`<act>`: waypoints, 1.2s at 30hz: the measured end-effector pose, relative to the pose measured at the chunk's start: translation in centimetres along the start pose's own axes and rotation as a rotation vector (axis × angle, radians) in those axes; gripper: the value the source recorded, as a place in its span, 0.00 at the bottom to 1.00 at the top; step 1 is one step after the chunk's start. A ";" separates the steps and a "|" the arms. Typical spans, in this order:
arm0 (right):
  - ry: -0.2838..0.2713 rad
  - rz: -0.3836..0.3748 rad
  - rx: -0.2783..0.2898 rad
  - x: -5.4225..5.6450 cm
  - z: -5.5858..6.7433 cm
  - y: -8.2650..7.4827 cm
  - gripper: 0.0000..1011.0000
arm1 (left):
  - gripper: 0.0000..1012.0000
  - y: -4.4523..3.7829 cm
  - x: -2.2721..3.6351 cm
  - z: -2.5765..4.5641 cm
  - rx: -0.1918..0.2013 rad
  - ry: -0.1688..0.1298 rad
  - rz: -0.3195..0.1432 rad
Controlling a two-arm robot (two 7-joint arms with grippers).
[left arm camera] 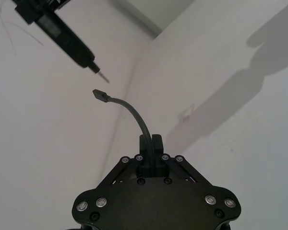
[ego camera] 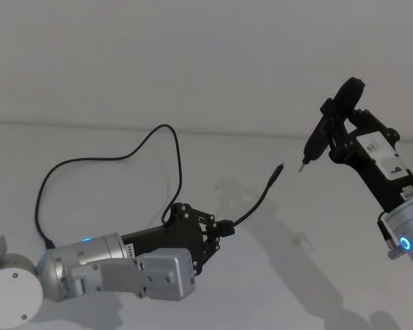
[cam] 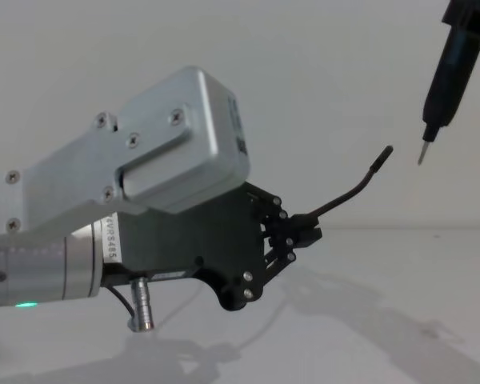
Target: Pick up the data cable with the one hand.
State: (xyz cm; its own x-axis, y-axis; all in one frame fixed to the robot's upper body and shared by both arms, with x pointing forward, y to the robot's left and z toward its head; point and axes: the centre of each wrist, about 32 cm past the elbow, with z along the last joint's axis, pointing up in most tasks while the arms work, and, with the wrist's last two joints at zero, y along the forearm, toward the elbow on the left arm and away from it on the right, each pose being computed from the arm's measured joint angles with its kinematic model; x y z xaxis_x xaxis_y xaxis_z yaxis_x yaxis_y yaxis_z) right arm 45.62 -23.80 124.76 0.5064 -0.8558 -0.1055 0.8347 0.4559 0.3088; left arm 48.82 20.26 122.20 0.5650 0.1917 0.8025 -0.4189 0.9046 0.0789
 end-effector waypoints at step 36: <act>-0.067 0.072 -0.090 -1.8 5.1 -0.6 0.27 | 0.04 0.36 0.16 -0.26 -0.074 -0.067 -0.002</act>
State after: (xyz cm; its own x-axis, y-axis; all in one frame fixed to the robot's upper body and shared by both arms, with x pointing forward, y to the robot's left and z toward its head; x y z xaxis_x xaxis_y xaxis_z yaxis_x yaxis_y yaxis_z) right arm 43.12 -23.76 129.56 0.5528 -0.8330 -0.0221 0.8143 0.5344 0.2267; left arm 48.95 20.71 122.20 0.5160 0.1659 0.8404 -0.3627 0.9311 0.0389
